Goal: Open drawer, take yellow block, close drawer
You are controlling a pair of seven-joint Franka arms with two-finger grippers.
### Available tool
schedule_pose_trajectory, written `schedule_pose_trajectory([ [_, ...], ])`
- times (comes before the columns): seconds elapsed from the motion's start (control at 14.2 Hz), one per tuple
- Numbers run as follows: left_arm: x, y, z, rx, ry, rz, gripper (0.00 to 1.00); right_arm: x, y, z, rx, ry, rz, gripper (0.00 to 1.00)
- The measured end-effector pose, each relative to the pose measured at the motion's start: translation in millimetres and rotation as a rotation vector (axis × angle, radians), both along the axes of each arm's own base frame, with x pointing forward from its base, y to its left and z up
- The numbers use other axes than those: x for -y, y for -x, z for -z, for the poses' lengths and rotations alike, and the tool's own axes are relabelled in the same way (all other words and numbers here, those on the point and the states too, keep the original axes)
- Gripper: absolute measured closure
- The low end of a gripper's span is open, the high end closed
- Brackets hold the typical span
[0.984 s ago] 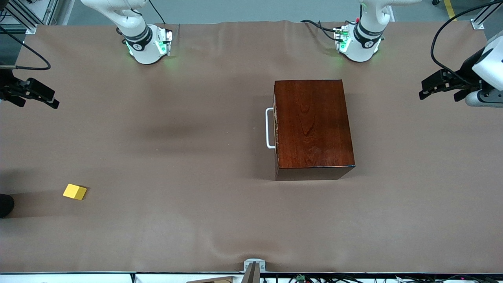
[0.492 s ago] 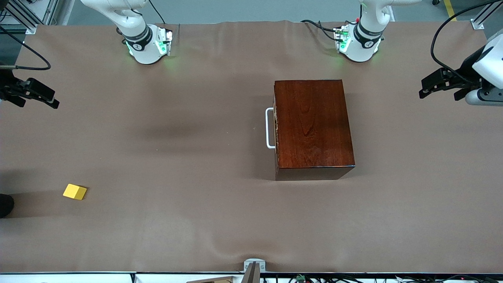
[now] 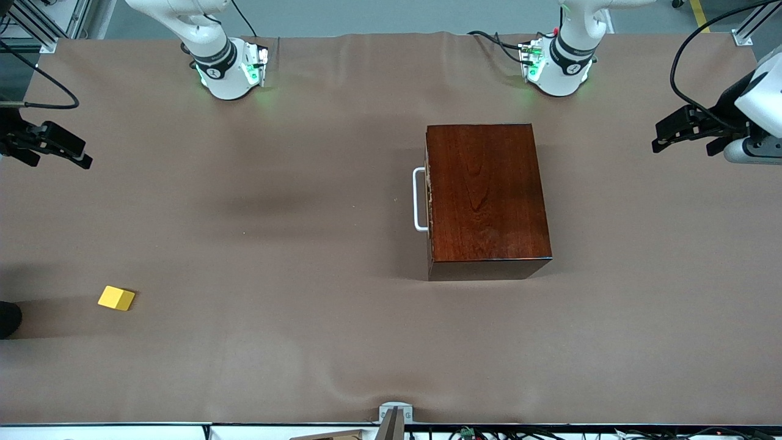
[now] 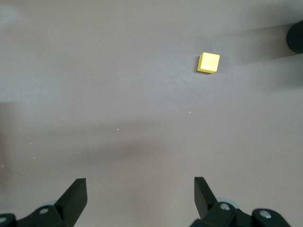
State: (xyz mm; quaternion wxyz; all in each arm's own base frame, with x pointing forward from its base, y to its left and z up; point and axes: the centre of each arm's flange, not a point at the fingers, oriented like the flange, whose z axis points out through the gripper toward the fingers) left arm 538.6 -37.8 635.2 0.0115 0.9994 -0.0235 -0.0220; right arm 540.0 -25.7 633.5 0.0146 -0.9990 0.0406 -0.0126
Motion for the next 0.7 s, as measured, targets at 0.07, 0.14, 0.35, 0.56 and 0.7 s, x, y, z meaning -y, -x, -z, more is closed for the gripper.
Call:
schedule_pose_trajectory([
  [0.07, -3.0, -0.4, 0.5, 0.001, -0.027, -0.001, 0.0, 0.0, 0.0, 0.0, 0.0, 0.0, 0.0, 0.0],
  [0.14, -4.8, -0.7, 0.8, 0.001, -0.044, -0.001, 0.0, 0.0, 0.0, 0.0, 0.0, 0.0, 0.0, 0.0],
  [0.35, -4.7, -0.7, 0.9, 0.001, -0.048, 0.0, 0.0, 0.0, 0.0, 0.0, 0.0, 0.0, 0.0, 0.0],
  [0.56, -2.4, -0.5, 0.9, 0.001, -0.048, 0.004, 0.0, 0.0, -0.9, -0.8, 0.008, 0.0, 0.0, 0.0],
  [0.7, -1.1, -0.4, 0.9, 0.001, -0.048, 0.006, 0.0, -0.6, -1.0, -0.8, 0.009, 0.001, -0.001, 0.0],
])
